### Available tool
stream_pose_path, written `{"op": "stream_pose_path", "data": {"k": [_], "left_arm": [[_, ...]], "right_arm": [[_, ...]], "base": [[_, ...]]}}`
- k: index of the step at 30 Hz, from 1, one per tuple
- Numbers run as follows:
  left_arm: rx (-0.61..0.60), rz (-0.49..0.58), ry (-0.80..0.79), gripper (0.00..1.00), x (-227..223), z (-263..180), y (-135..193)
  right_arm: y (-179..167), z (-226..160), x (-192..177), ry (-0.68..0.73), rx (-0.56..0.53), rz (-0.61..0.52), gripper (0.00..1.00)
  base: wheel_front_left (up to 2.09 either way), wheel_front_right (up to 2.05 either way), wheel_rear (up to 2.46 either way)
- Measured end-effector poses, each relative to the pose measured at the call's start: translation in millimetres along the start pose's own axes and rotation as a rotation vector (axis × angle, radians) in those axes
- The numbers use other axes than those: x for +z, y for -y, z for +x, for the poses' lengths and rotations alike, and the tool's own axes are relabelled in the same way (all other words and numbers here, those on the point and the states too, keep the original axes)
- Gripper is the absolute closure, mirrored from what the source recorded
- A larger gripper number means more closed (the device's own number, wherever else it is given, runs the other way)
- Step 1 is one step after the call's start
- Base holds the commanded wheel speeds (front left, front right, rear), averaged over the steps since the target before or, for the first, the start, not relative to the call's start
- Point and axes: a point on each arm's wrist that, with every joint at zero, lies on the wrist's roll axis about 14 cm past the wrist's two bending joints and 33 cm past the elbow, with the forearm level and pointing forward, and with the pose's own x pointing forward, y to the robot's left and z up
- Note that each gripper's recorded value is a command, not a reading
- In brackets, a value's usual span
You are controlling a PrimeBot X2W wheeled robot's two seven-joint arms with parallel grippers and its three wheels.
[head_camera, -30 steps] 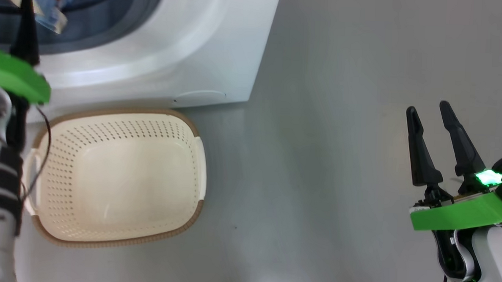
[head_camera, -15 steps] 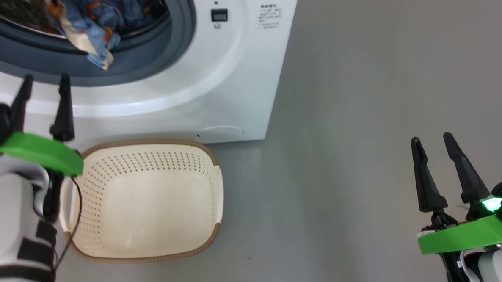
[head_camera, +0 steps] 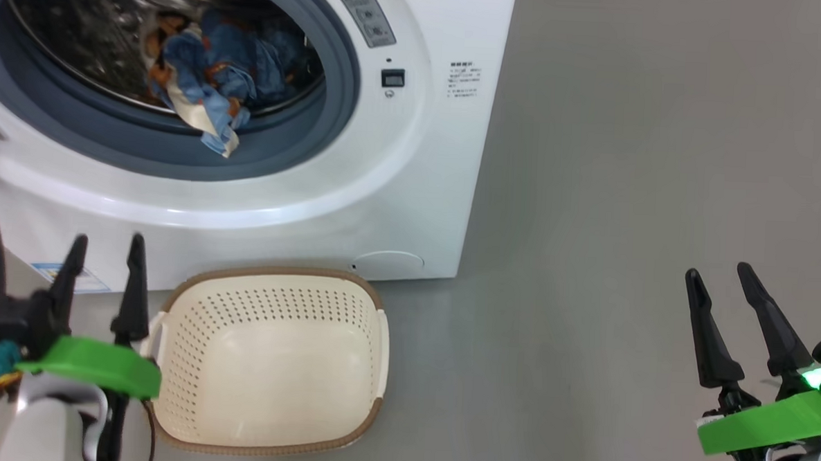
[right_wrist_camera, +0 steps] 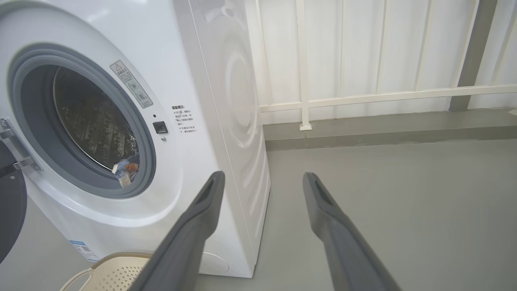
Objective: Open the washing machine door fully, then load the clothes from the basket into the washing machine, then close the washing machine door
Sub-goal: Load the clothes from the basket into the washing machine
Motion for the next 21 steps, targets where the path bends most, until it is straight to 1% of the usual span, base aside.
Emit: {"op": "stream_pose_path", "data": {"k": [3,16,21], "left_arm": [[0.006,0.014,0.000,0.00,-1,-15,-3],[0.067,-0.009,0.004,0.00,-7,-80,-16],[0.077,-0.011,0.008,0.00,-7,-94,-18]], "right_arm": [[-2,-5,1,0.002,0.004,0.001,0.00],[-6,-31,7,0.013,0.005,0.004,0.00],[-5,-38,10,0.021,-0.001,0.003,0.00]], "base": [[0.00,0.00,0.00],[0.00,0.00,0.00],[0.00,0.00,0.00]]}}
